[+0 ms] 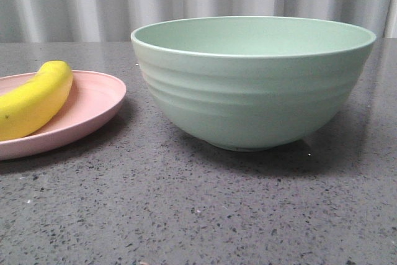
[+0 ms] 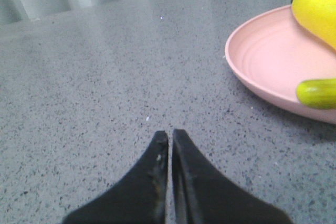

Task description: Transfer banana from pink plate to green bowl

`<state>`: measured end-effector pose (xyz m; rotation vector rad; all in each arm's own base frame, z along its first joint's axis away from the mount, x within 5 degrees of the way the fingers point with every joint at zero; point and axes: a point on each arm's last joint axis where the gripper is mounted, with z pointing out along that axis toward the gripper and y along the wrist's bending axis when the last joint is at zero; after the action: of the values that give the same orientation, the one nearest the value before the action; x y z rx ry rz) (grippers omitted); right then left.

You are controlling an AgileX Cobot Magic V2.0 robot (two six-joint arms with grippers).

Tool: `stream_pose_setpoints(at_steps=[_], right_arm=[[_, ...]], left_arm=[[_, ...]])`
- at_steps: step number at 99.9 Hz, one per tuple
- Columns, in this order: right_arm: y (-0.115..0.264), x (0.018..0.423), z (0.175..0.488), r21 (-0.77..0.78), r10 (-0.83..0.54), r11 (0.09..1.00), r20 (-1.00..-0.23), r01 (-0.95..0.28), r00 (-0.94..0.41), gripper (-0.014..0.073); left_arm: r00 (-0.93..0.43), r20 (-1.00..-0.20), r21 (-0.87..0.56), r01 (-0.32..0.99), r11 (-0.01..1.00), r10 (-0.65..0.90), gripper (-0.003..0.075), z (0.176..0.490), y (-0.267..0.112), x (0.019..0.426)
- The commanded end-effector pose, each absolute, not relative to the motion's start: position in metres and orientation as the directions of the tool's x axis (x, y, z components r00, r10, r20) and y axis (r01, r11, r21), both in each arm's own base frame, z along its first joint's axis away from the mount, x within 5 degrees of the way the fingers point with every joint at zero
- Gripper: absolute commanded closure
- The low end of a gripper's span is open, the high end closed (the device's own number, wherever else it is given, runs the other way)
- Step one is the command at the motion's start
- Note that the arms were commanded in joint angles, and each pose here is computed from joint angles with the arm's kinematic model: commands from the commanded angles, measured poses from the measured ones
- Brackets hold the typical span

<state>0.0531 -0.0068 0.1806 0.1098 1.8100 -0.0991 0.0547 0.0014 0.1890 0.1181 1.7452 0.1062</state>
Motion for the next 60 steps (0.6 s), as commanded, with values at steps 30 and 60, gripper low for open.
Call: stream_pose_setpoints(at_steps=[30,60], right_arm=[[-0.008,0.054,0.193,-0.094,-0.087,0.985,-0.995,0.144,-0.055,0.0648],[-0.007,0.054,0.208,-0.096,-0.113,0.984,-0.987,0.148,0.114,0.0648]], left_arm=[[-0.010,-0.994,0.111,0.017,0.994,0.111,0.0741,0.201,0.000,0.054],[-0.005,-0.998,0.064,0.022,0.998,0.065,0.0741,0.201,-0.001,0.054]])
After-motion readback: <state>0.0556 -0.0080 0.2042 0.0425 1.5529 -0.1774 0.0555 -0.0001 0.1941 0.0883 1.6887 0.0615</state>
